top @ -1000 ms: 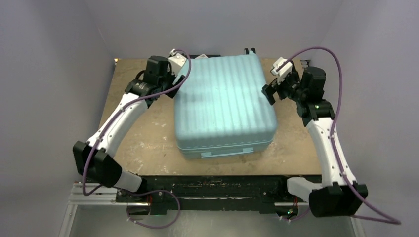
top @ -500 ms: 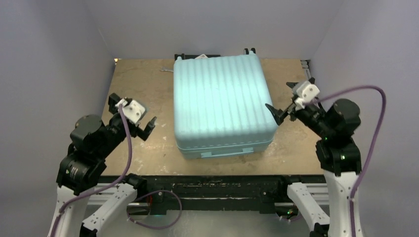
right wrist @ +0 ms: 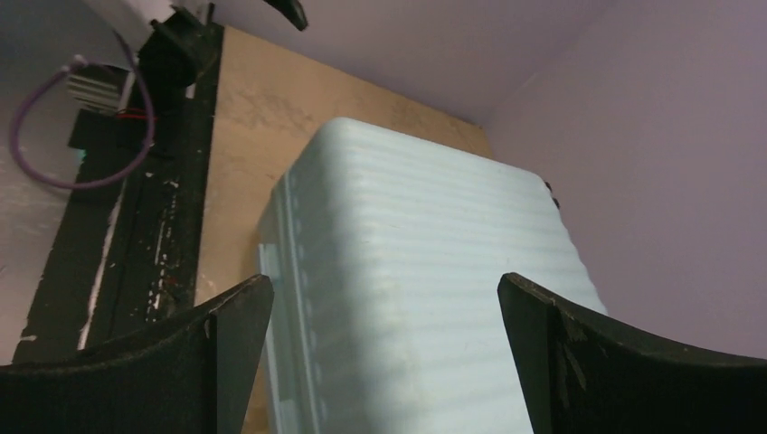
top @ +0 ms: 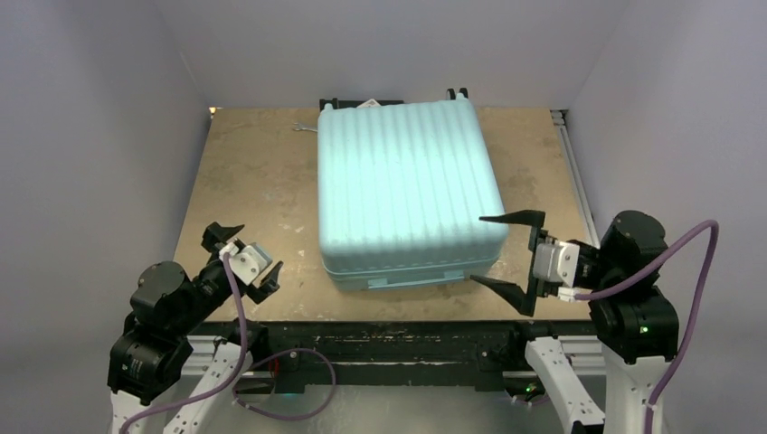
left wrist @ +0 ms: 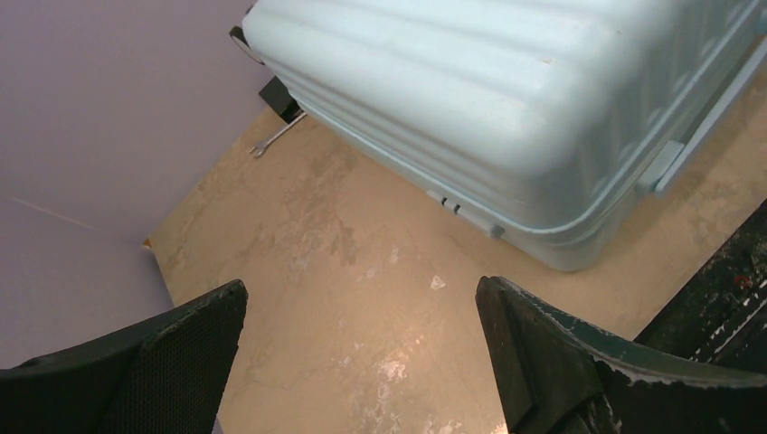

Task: Pack the luggage
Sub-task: Reset both arms

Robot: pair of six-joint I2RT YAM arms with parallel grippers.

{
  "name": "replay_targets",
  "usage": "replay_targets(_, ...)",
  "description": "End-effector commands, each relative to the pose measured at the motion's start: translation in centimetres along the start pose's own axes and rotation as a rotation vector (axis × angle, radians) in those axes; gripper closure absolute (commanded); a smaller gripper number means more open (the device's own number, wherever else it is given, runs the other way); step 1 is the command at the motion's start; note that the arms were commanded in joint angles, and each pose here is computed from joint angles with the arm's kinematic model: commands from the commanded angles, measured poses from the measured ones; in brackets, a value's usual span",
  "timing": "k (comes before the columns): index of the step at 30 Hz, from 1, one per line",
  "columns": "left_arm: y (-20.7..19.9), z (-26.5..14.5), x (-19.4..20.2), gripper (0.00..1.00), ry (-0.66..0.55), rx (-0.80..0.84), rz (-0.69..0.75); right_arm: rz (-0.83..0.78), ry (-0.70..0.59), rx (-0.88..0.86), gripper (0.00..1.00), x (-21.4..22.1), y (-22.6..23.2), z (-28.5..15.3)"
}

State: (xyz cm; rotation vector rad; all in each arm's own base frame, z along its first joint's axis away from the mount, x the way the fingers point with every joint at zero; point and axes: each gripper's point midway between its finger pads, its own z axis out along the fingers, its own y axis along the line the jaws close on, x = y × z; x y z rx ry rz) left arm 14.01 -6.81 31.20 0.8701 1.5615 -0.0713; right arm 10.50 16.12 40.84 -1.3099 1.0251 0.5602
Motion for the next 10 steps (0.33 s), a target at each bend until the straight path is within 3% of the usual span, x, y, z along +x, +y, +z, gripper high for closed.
replay_targets(1, -1.3, 0.3, 1.3, 0.01, 0.014, 0.06, 0.046, -0.063, -0.085, -0.178, 0.01, 0.8, 4.4, 0.1)
replay_targets(10, -2.7, 0.2, 1.4, 0.01, 0.014, 0.144, 0.085, -0.031, -0.1, -0.201, 0.01, 2.0, 3.8, 0.8)
